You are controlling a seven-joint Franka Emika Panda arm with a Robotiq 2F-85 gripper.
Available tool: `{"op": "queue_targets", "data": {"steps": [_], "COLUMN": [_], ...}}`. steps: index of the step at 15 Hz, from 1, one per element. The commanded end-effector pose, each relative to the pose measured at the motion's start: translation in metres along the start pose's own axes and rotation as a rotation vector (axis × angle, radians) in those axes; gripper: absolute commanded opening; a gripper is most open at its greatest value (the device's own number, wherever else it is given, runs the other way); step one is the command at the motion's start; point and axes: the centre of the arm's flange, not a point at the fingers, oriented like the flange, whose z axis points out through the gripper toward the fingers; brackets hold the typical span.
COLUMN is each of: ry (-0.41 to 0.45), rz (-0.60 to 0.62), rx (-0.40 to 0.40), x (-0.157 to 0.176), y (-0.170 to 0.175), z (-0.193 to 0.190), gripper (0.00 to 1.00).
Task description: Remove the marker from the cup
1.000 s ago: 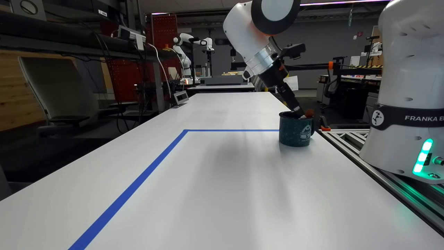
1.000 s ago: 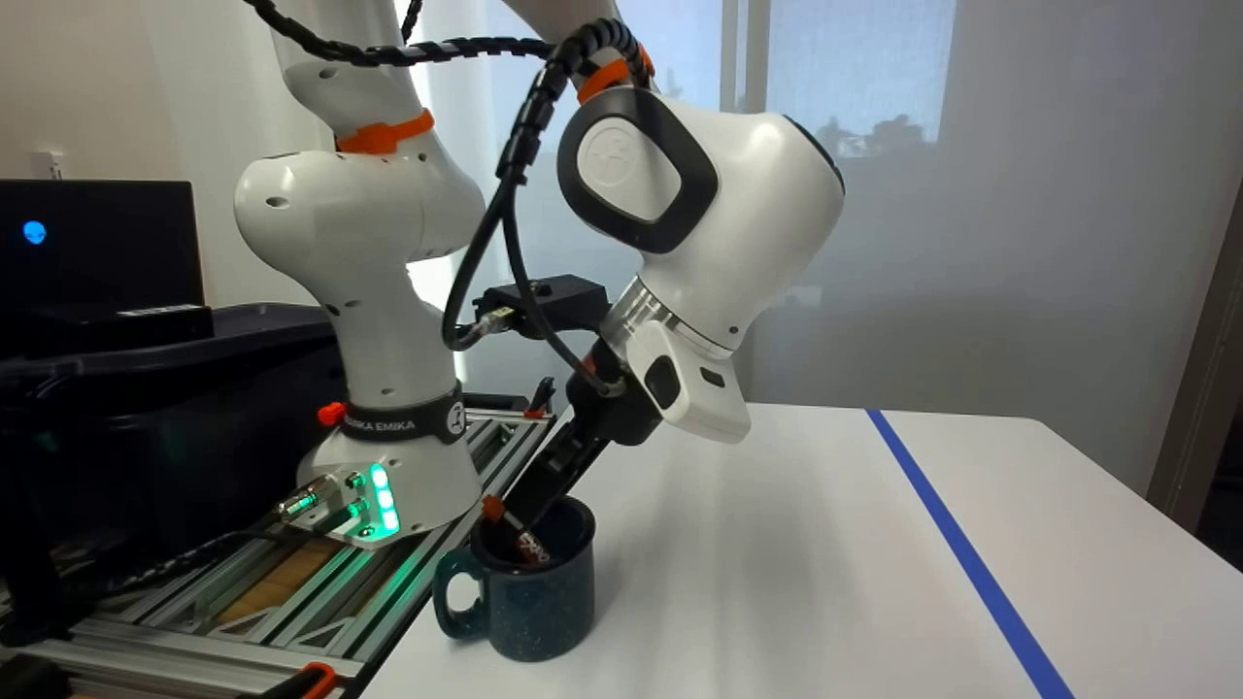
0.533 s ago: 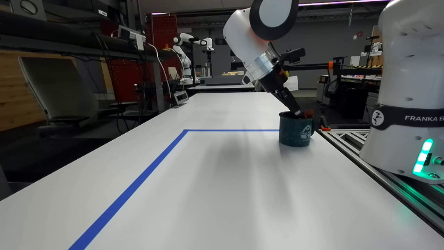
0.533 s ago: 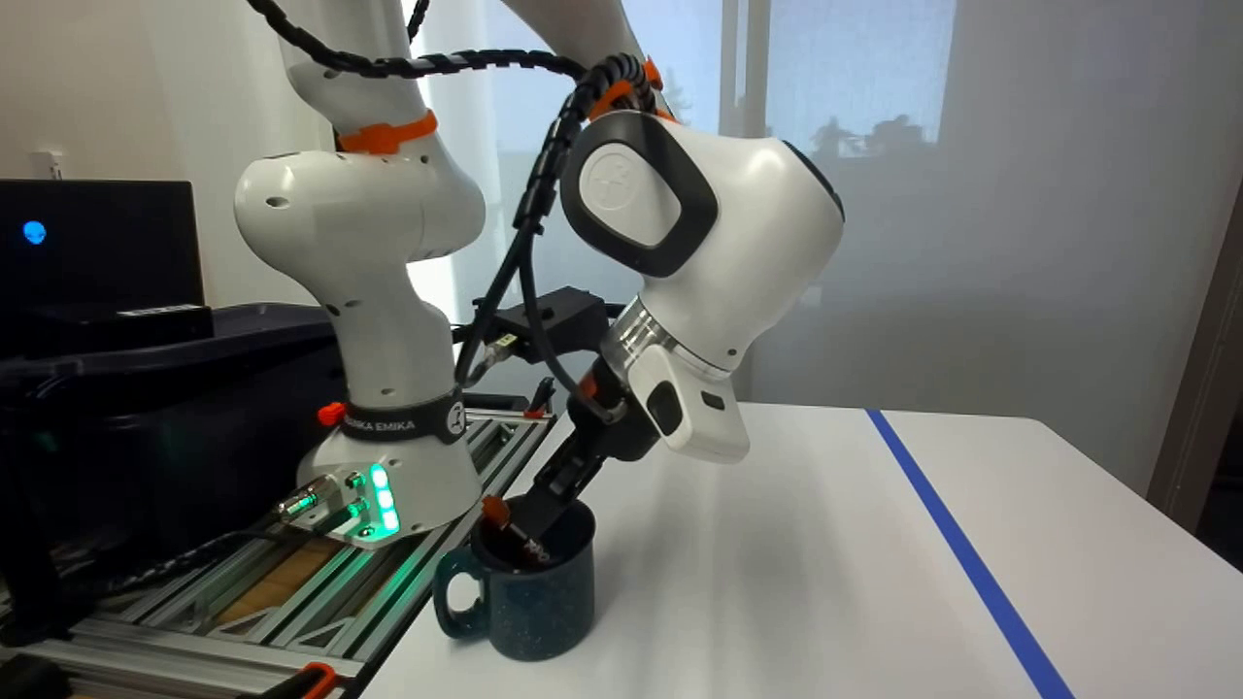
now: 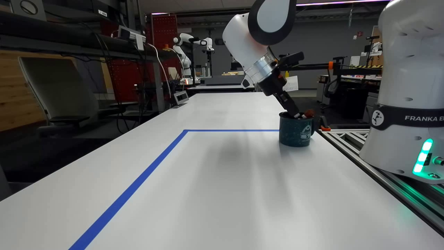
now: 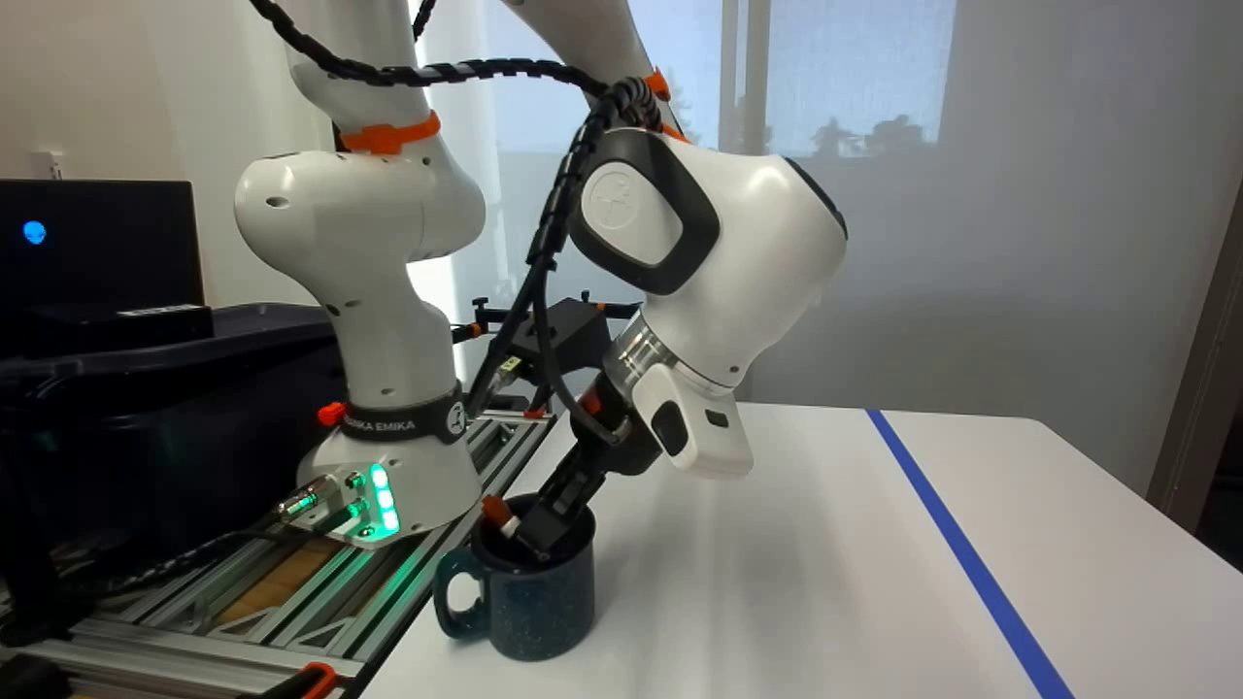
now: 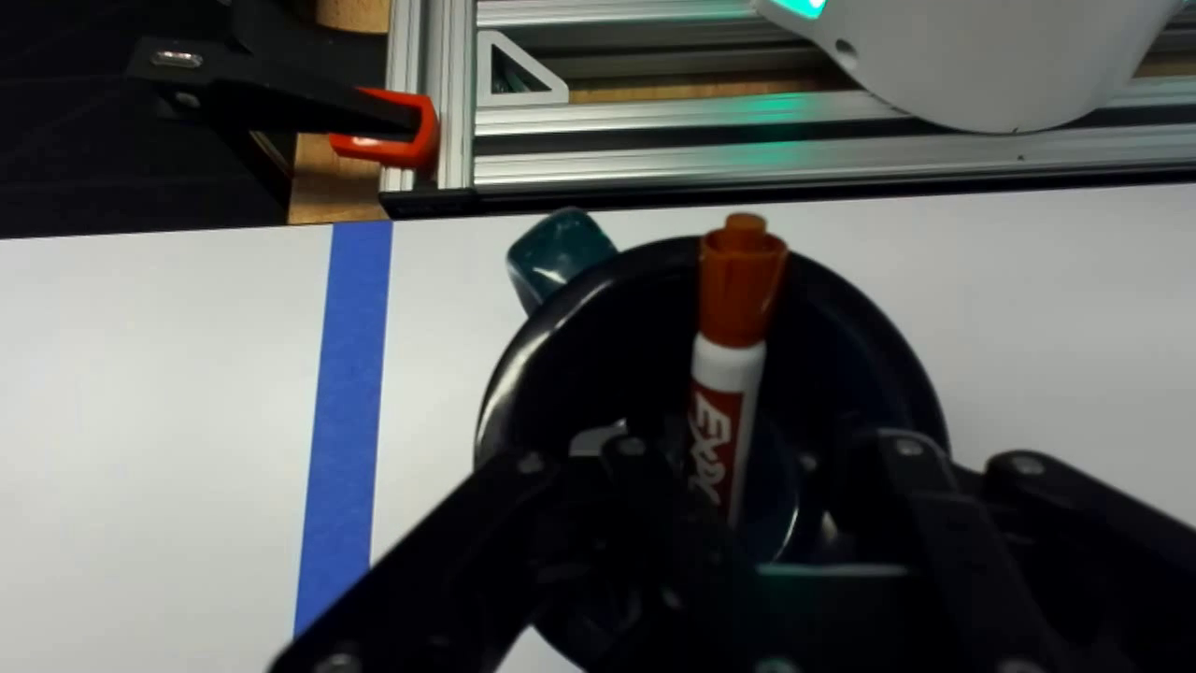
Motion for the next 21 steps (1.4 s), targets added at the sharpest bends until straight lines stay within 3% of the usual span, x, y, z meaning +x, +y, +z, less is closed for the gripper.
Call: {"op": "queue_targets", "data": {"steps": [1,3,7,12,15,21], "ry": [0.009,0.011,-0.010,-0.108,-0.103,0.156], "rz": [-0.012,-0.016,-0.040,-0.078,-0.052,0.064], "rx": [0.022,0.027,0.059,0.100,0.116,0.193], "x": [0.009,0.009,-0.008,-0.045,-0.062,-0.070], "y": [0.004,0.005,0.003,0.007,0.020,0.037], "z": [0.004,0.004,-0.008,-0.031,-0.052,-0.090], "gripper": [0.18,0.01,0.05,0.05,0.05,0.05]}}
